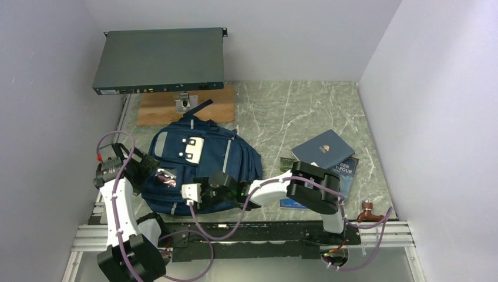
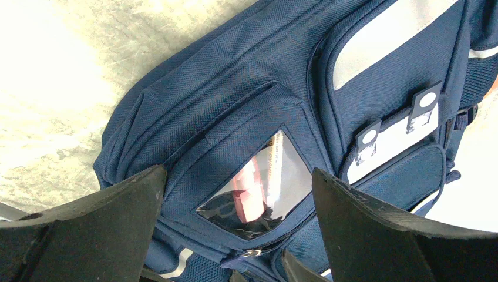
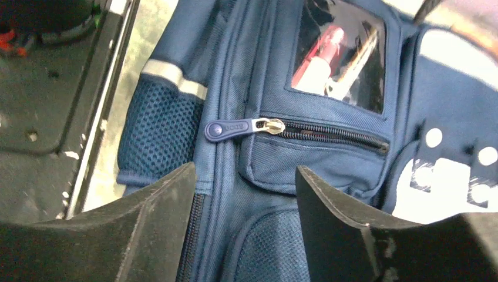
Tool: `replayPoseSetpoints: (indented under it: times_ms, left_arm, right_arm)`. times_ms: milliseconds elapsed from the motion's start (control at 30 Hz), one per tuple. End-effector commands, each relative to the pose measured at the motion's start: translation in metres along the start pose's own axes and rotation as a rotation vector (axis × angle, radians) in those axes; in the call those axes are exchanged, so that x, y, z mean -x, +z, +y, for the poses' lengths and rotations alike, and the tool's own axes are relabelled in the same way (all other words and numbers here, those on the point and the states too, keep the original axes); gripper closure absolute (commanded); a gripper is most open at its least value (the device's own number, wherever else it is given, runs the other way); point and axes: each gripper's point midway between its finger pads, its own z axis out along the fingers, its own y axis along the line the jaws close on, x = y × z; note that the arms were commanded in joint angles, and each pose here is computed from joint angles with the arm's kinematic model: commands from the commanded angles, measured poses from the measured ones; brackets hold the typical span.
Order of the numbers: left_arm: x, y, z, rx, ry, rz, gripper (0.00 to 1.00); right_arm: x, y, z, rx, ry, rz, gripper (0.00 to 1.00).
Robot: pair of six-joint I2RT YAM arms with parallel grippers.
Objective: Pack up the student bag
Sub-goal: Zip the student bag at the center of the board.
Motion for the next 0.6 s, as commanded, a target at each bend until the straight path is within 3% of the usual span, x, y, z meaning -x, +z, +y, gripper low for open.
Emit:
replayPoseSetpoints:
  times_ms: [0, 233, 567]
  left_arm:
    - [0.003, -0.006, -0.004, -0.001, 0.012, 0.002, 0.00]
    - [0.003, -0.001, -0.009, -0.016, 0.028, 0.042, 0.00]
    - [0.002, 0.001, -0.010, -0.025, 0.030, 0.043, 0.00]
  right_arm:
    - [0.026, -0.008, 0.000, 0.008, -0.424, -0.119, 0.32]
    - [-0.003, 0.002, -0.005, -0.001, -0.675, -0.010, 0.31]
    - [-0.006, 0.027, -0.016, -0.068, -0.755, 0.026, 0.36]
